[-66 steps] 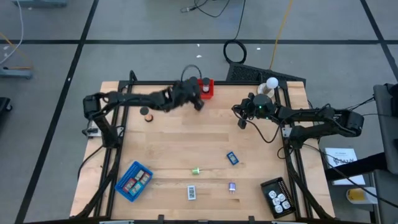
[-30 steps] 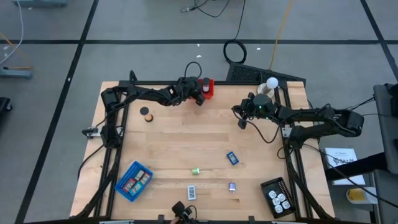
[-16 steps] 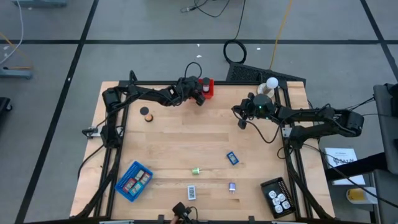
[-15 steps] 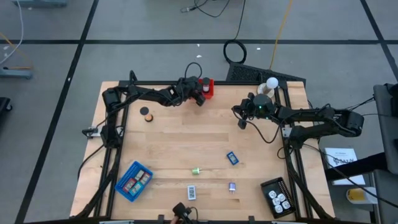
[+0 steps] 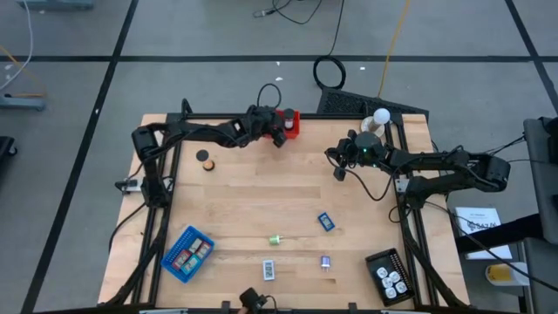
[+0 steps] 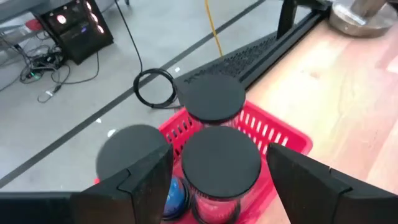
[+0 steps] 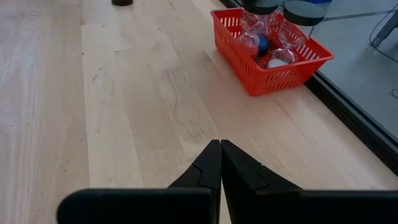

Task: Pick & Place Office items
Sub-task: Put the blue digital timer into the blue bin

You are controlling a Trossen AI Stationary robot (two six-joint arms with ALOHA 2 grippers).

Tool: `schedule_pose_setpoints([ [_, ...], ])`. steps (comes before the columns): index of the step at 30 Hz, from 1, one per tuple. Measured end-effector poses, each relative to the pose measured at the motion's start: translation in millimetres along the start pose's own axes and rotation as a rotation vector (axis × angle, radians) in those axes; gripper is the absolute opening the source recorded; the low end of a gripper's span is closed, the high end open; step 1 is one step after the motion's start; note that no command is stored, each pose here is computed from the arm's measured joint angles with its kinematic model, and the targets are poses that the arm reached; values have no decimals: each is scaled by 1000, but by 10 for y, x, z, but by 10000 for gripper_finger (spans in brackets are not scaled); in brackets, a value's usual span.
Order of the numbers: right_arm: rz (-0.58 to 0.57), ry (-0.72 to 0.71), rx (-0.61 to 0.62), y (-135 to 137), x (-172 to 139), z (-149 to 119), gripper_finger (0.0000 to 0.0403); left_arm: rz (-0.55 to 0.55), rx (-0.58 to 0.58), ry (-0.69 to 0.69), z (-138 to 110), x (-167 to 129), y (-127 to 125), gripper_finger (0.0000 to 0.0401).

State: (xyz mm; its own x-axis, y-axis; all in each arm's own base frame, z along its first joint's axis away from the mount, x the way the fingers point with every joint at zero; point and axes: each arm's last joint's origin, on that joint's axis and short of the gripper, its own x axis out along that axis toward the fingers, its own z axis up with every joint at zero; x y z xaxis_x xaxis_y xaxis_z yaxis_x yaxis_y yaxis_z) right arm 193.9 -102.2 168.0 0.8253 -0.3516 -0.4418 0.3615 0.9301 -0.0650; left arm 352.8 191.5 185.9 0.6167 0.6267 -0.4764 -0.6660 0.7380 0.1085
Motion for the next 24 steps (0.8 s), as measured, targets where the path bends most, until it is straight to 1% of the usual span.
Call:
schedule_pose_setpoints([
  [3,0,0,1,0,0,0,0,1,-2,-8,74,-90,16,252],
  [6,0,0,6,0,0,0,0,-6,10,-24,172,-213,31,233],
  [10,0,0,19,0,0,1,0,-42,31,-45,275,-407,-8,188],
  [12,0,1,20,0,0,-1,0,-85,41,-70,279,-497,-47,157],
  [15,0,0,20,1,0,0,0,-184,62,-113,194,-609,-107,110],
  [18,-4,0,20,-1,0,1,0,-263,66,-168,-6,-694,-151,68],
  [20,-5,0,25,-1,0,0,0,-295,63,-188,-161,-747,-158,43],
  [22,-5,0,32,-1,0,0,0,-320,34,-192,-263,-783,-148,21],
  [24,-5,-3,46,-2,0,3,0,-352,-12,-165,-321,-814,-124,6],
])
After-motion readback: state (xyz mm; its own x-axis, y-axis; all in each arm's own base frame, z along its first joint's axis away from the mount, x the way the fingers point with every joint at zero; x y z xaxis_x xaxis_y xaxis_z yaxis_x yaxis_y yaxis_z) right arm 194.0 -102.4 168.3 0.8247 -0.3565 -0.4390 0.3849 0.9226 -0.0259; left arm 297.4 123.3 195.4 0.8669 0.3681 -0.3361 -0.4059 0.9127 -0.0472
